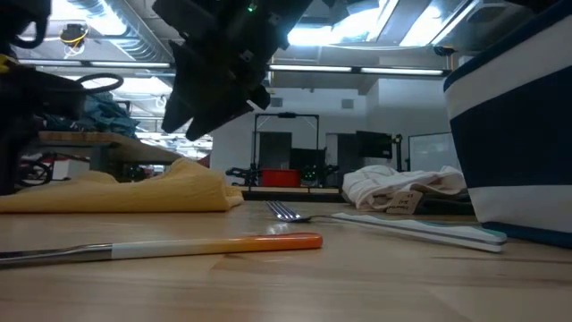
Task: Fold towel
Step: Fold the orange towel
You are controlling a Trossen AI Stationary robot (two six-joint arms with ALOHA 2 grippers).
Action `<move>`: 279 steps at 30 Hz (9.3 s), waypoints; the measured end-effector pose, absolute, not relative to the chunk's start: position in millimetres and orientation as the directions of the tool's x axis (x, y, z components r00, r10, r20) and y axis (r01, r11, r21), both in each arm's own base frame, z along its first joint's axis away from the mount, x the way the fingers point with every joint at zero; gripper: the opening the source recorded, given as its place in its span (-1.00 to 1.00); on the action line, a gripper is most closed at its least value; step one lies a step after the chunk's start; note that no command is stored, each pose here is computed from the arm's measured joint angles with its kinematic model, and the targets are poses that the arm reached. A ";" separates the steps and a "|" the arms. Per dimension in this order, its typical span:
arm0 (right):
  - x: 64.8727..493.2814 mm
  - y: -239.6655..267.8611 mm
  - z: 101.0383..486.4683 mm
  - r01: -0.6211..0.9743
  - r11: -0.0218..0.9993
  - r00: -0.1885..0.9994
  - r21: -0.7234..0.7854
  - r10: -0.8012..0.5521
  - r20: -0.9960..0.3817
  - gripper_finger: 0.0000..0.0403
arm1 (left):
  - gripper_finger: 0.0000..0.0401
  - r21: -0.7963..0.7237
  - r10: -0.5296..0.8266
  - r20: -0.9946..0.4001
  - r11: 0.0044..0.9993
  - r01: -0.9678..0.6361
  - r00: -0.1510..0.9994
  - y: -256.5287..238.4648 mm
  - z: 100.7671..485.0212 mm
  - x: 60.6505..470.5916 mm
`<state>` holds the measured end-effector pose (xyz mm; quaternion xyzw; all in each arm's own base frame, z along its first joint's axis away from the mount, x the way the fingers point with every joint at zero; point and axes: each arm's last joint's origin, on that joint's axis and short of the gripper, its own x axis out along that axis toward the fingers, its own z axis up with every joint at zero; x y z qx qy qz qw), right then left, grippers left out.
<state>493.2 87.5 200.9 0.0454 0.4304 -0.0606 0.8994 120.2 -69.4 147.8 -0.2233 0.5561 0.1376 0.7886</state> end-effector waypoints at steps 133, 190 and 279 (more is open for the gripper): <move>502.4 -45.0 175.9 0.070 0.996 0.479 -0.058 -0.085 -0.874 0.03 | 0.01 -0.107 0.145 -0.766 0.932 -0.346 0.627 -77.5 158.2 133.8; 491.7 -10.3 140.0 -0.320 0.919 0.255 -0.229 -0.150 -0.955 -0.77 | -0.67 0.176 0.372 -0.733 0.913 -0.369 0.569 -62.7 108.7 190.1; 485.4 17.4 244.5 -0.320 0.934 0.280 -0.157 -0.065 -0.958 -0.97 | -0.99 -0.532 0.075 -0.642 0.673 -0.514 0.763 -80.9 218.7 163.6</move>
